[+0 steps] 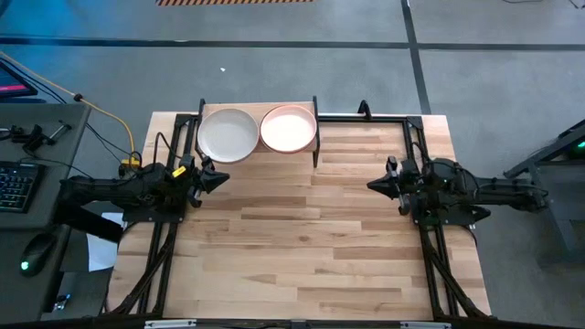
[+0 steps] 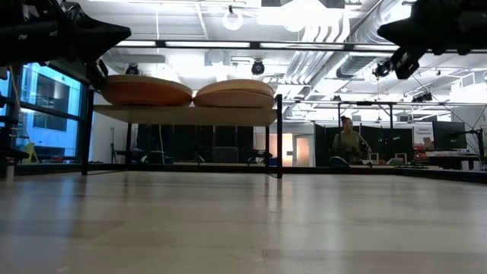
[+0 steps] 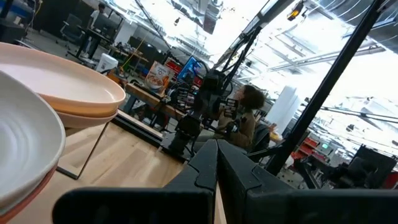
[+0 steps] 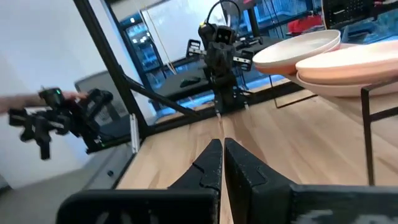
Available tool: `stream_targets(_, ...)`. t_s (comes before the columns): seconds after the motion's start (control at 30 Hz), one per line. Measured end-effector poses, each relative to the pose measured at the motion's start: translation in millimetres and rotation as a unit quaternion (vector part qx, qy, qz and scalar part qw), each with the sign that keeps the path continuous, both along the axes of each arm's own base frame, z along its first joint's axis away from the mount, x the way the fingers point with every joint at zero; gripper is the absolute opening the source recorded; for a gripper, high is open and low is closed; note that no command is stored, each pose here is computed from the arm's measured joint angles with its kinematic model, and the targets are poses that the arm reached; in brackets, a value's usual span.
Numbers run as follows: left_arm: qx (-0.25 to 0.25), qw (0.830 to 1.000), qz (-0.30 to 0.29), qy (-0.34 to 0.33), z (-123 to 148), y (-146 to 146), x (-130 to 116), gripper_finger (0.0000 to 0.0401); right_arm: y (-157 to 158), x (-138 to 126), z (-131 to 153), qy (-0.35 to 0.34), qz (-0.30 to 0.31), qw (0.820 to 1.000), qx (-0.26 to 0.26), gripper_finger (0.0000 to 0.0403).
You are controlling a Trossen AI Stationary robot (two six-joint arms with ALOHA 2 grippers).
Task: Place and stack plates onto a shelf
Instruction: Return to Home Position
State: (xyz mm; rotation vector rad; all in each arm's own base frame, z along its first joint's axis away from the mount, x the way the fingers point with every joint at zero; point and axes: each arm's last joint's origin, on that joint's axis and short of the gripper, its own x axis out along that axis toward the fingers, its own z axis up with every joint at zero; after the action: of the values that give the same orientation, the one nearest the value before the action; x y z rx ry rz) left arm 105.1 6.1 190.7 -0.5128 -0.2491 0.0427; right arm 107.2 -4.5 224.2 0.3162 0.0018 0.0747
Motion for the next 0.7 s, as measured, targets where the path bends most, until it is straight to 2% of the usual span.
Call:
stream_targets(0.17,0.000,1.000,0.000,0.000,0.0,0.0,0.0,0.0000,0.8,-4.3,-15.9,-0.033,0.009,0.999,0.030,0.0000)
stream_targets(0.4,0.000,1.000,-0.001,0.012,-2.2,-0.2,-1.6,0.0000,1.0,-6.2,-35.7,-0.100,0.014,0.994,0.037,0.0000)
stream_targets(0.6,-0.001,1.000,0.000,0.026,-5.2,-0.2,-3.2,0.0000,3.1,-5.7,-37.7,-0.089,0.015,0.995,0.041,0.0000)
stream_targets(0.7,-0.001,1.000,0.000,0.024,-5.1,-0.3,-4.3,0.0000,4.8,-4.6,-43.0,-0.063,-0.007,0.997,0.044,0.0000)
